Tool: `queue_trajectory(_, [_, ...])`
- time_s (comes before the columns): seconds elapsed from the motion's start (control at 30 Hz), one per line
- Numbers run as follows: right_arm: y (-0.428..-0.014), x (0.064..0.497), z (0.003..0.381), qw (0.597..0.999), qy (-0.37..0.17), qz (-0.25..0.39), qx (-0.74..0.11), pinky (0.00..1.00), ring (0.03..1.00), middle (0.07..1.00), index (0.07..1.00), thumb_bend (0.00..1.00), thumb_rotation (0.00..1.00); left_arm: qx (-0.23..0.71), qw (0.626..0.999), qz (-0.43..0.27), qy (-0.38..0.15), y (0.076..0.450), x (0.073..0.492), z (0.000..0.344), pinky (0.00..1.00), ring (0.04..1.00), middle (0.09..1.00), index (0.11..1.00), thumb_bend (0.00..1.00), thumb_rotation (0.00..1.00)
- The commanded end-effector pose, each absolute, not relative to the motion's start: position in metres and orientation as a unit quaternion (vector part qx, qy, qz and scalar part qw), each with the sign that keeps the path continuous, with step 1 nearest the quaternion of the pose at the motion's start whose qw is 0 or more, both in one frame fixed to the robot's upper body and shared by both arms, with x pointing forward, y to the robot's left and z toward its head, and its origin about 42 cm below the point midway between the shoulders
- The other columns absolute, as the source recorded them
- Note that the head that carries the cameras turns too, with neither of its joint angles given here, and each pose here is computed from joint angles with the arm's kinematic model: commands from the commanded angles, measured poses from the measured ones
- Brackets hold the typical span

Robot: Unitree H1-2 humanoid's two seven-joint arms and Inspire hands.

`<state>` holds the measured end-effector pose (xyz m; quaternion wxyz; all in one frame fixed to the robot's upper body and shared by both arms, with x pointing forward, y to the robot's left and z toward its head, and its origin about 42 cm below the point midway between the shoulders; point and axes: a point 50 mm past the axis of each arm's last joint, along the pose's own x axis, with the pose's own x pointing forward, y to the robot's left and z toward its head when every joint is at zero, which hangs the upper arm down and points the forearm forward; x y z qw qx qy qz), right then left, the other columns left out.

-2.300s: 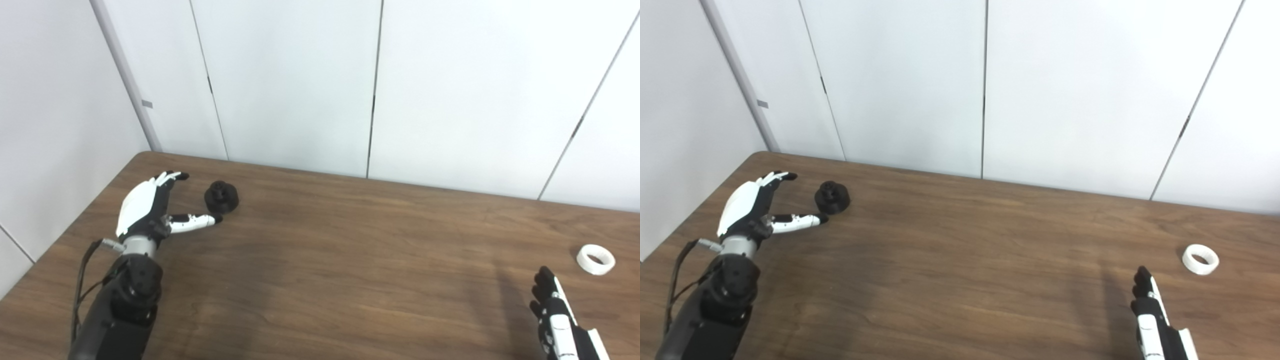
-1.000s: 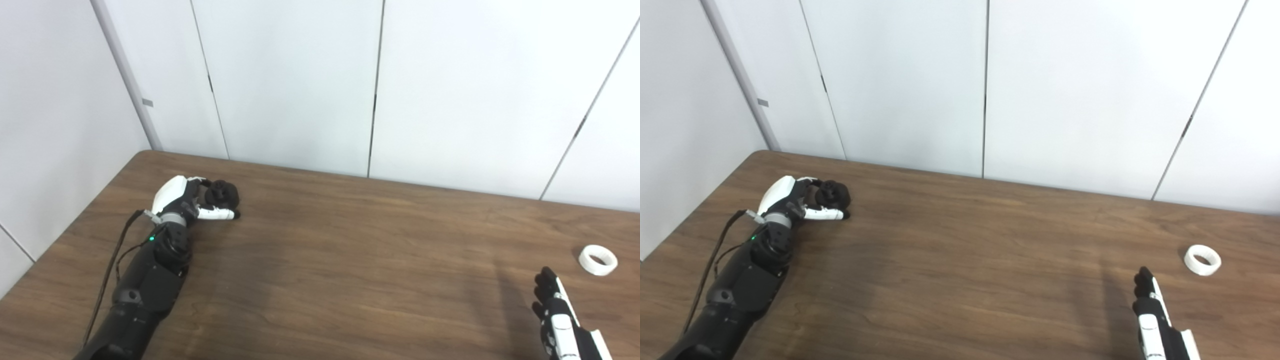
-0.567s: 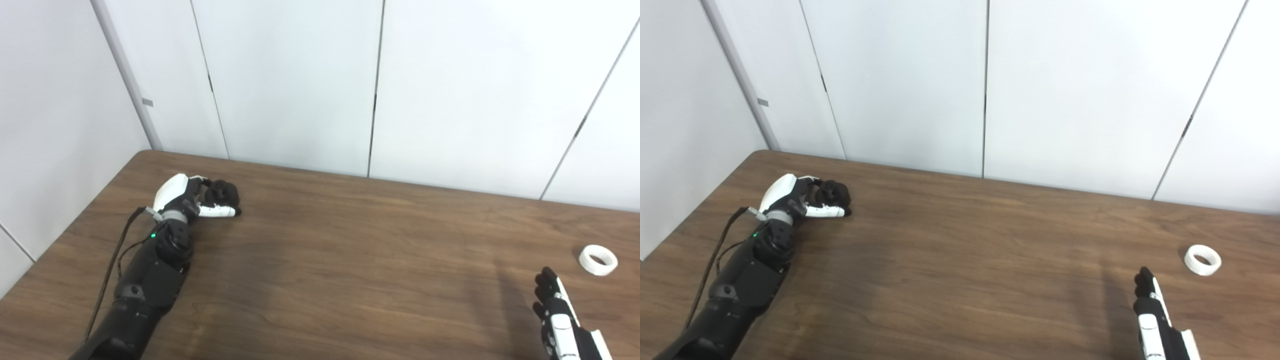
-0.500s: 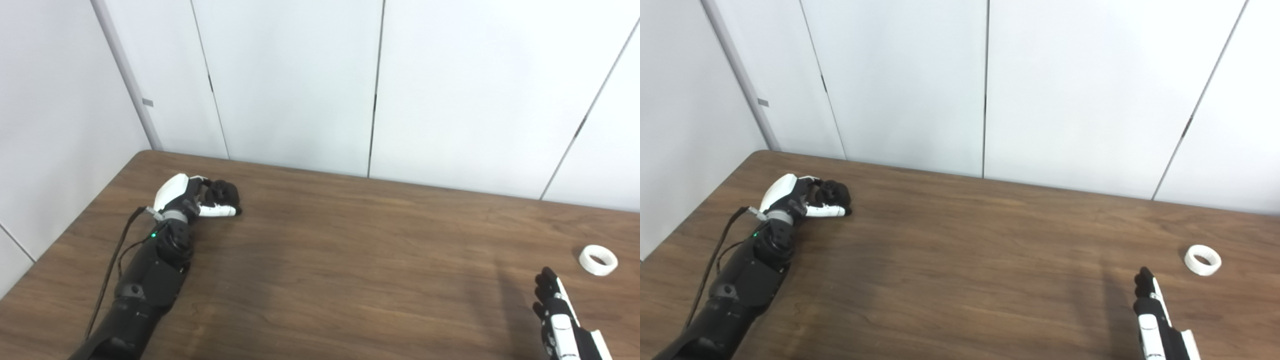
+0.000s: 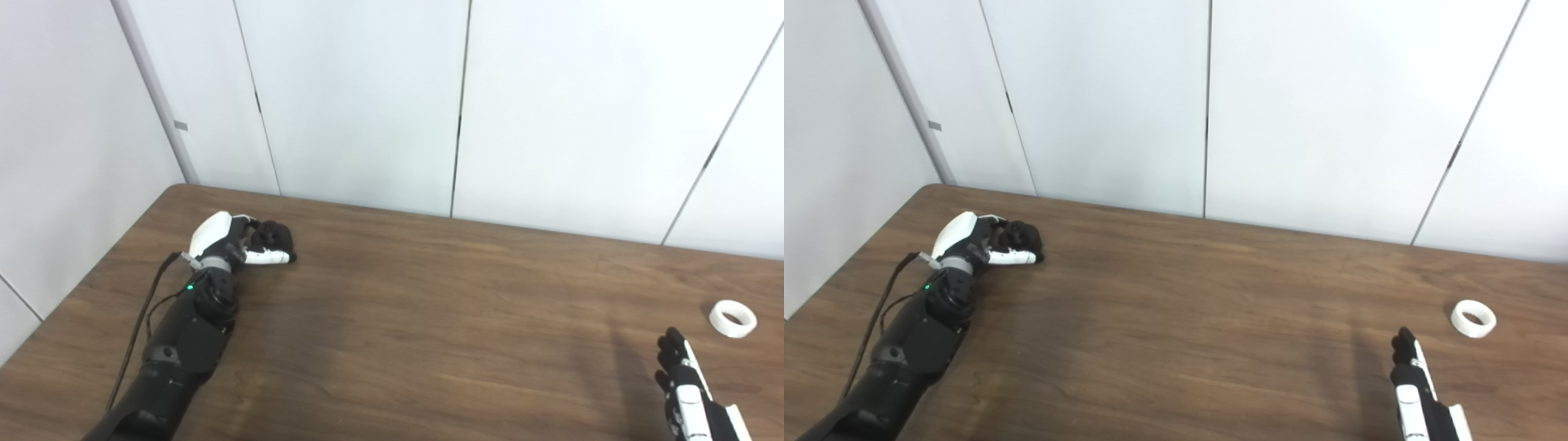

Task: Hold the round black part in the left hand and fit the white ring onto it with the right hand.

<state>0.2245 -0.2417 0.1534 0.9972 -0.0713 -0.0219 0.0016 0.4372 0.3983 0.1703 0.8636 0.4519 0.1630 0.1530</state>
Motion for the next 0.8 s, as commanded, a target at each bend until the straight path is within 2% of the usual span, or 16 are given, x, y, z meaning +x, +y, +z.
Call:
queue_trajectory(0.0, [-0.244,0.21,0.156,0.997,-0.032,0.001,-0.075,1.0,1.0,0.99,1.0,0.32,1.0,0.466,0.858,0.172,0.132,0.409,0.449,0.199,1.0,0.982,0.905,0.731,0.95,0.3])
queue_trajectory(0.2, [-0.244,0.209,0.157,0.997,-0.03,0.002,-0.068,1.0,1.0,0.995,1.0,0.3,1.0,0.469,0.857,0.174,0.126,0.411,0.448,0.196,1.0,0.974,0.889,0.664,0.89,0.23])
queue_trajectory(0.37, [-0.245,0.209,0.158,0.997,-0.031,0.001,-0.065,1.0,1.0,0.993,1.0,0.29,1.0,0.451,0.866,0.185,0.109,0.412,0.446,0.192,1.0,0.951,0.846,0.582,0.85,0.13])
queue_trajectory(0.4, [-0.245,0.209,0.158,0.997,-0.032,0.0,-0.066,1.0,1.0,0.992,1.0,0.29,1.0,0.446,0.869,0.187,0.107,0.412,0.446,0.191,1.0,0.942,0.838,0.526,0.66,0.09])
queue_trajectory(0.43, [-0.245,0.21,0.158,0.997,-0.032,0.0,-0.067,1.0,1.0,0.991,1.0,0.29,1.0,0.443,0.87,0.188,0.106,0.412,0.446,0.191,0.97,0.936,0.834,0.507,0.59,0.07])
queue_trajectory(0.5, [-0.245,0.21,0.158,0.997,-0.033,-0.002,-0.068,1.0,1.0,0.99,1.0,0.3,1.0,0.445,0.869,0.187,0.106,0.412,0.446,0.189,0.92,0.926,0.83,0.49,0.54,0.06])
queue_trajectory(0.77, [-0.247,0.211,0.159,0.997,-0.039,-0.005,-0.064,1.0,1.0,0.985,1.0,0.32,1.0,0.466,0.861,0.18,0.097,0.411,0.446,0.184,0.85,0.9,0.797,0.484,0.52,0.05])
